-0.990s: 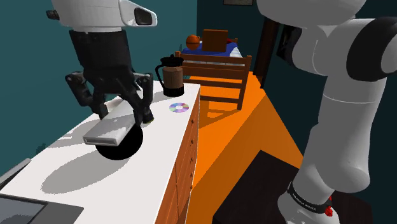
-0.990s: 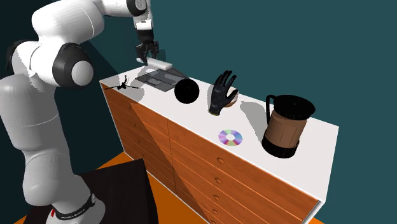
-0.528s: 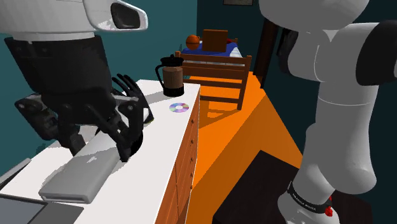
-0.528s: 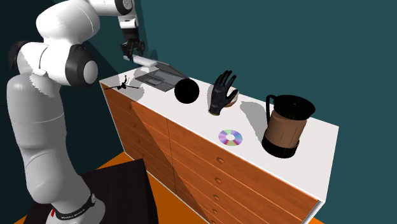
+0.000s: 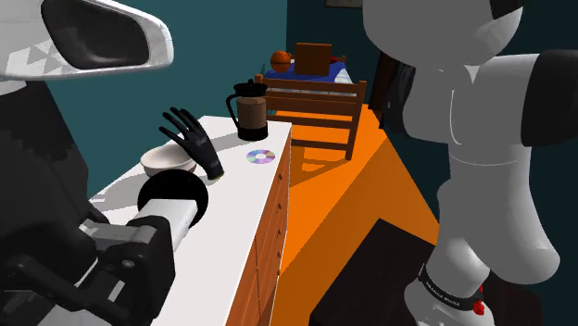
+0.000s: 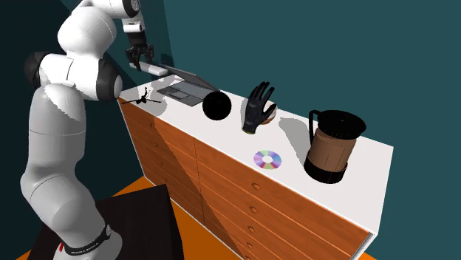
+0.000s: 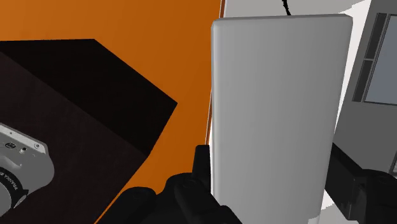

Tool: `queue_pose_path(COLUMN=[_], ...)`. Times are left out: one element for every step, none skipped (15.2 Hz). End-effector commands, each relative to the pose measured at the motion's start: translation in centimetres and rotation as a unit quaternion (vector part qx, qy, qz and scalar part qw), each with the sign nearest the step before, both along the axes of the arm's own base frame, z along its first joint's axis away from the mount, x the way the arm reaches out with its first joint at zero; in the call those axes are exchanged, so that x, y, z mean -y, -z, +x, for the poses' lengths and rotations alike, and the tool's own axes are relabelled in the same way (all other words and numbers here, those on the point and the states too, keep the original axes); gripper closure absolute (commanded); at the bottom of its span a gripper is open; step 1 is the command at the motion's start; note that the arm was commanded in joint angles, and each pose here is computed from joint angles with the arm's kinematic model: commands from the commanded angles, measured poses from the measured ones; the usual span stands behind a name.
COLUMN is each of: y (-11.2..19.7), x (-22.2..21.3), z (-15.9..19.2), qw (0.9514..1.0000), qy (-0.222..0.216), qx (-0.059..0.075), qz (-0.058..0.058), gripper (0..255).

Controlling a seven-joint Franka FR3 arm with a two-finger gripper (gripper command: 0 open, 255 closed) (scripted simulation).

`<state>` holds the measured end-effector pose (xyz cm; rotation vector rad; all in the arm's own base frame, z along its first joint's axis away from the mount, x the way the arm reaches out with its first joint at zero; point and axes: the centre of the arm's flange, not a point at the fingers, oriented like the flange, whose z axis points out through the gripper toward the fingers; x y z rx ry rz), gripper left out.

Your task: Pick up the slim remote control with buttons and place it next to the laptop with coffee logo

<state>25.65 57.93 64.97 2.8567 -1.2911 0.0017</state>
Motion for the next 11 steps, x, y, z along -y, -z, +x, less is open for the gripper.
queue_pose_path(y=[1.1,1.6,2.2,2.7,3.2,3.7,4.3,4.8,5.3,5.9,6.4], x=[-0.2,-0.2,-0.2,-0.2,-0.2,-0.2,-0.2,-0.2,-0.2,-0.2,-0.2], z=[-0.4,-0.4,-0.4,-0.4,-0.4,-0.4,-0.4,-0.4,-0.4,-0.4,-0.4], qw=[1.0,1.0,1.0,1.0,1.0,1.0,1.0,1.0,1.0,1.0,1.0], qy=[0.0,0.0,0.0,0.0,0.0,0.0,0.0,0.0,0.0,0.0,0.0], qx=[0.0,0.0,0.0,0.0,0.0,0.0,0.0,0.0,0.0,0.0,0.0], qz=[0.001,0.001,0.001,0.001,0.001,0.001,0.001,0.001,0.001,0.001,0.001], gripper=[255,255,255,255,255,255,255,255,255,255,255])
